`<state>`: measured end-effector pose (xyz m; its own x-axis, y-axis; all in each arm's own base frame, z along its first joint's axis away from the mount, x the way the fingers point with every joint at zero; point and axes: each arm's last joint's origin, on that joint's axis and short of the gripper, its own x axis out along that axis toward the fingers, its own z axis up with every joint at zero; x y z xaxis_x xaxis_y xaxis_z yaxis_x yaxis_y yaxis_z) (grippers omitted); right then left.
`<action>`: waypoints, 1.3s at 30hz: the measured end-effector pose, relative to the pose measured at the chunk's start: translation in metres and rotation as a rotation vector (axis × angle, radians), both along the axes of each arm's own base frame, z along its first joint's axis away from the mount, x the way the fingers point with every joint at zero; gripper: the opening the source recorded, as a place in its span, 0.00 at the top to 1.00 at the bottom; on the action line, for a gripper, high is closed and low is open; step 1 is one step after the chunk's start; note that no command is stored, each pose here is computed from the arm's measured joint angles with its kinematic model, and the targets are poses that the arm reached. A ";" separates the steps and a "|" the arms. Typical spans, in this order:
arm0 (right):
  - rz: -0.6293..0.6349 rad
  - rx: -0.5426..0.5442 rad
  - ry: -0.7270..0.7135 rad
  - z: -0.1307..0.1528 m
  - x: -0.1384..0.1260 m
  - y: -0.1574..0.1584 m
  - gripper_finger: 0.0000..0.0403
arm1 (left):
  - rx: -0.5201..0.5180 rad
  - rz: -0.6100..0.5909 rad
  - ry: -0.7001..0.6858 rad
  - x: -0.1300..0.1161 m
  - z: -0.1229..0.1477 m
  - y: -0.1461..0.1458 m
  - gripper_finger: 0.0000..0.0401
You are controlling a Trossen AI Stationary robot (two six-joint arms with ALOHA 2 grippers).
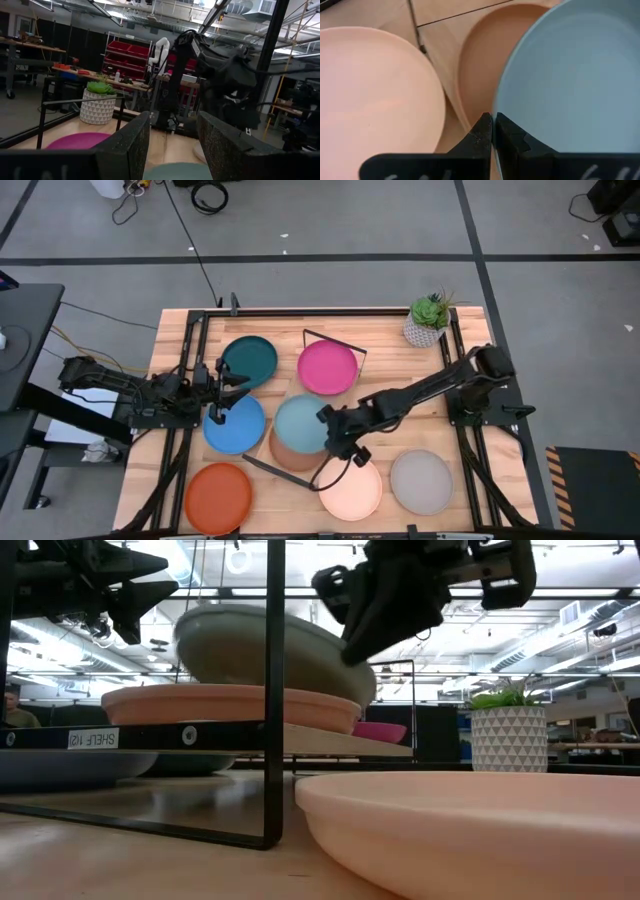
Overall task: Place and stack plates onto a shelf
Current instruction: Stack the light blue plate on top of the brown plate on the shelf, then stack the white plate on top of the light blue plate on the shelf
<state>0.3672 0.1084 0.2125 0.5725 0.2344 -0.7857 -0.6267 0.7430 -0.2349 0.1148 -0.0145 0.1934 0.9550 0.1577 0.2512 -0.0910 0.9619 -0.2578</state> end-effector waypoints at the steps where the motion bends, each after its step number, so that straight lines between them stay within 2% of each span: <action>1: 0.011 -0.001 0.007 -0.001 0.002 0.002 0.96 | 0.000 0.000 0.000 0.000 0.000 0.000 0.57; 7: 0.028 -0.007 0.018 -0.004 0.009 0.004 0.94 | 0.000 0.000 0.000 0.000 0.000 0.000 0.57; 17: 0.010 0.004 -0.007 0.000 0.009 0.008 0.80 | 0.000 0.000 0.000 0.000 0.000 0.000 0.57; 23: -0.150 -0.199 -0.009 0.019 0.008 -0.001 0.78 | 0.000 0.000 0.000 0.000 0.000 0.000 0.57; 28: -0.290 -0.248 -0.029 0.024 0.011 -0.022 0.78 | -0.001 0.000 0.000 0.000 0.000 0.000 0.57; 31: -0.322 -0.275 0.035 0.021 0.008 -0.031 0.79 | 0.000 0.000 0.001 0.000 0.000 0.000 0.57; 35: -0.319 -0.227 0.097 0.020 0.003 -0.032 0.79 | 0.000 0.000 0.001 0.000 0.000 0.000 0.57; 39: -0.339 -0.024 0.161 0.022 0.000 -0.028 0.79 | 0.000 0.000 0.001 0.000 0.000 0.000 0.57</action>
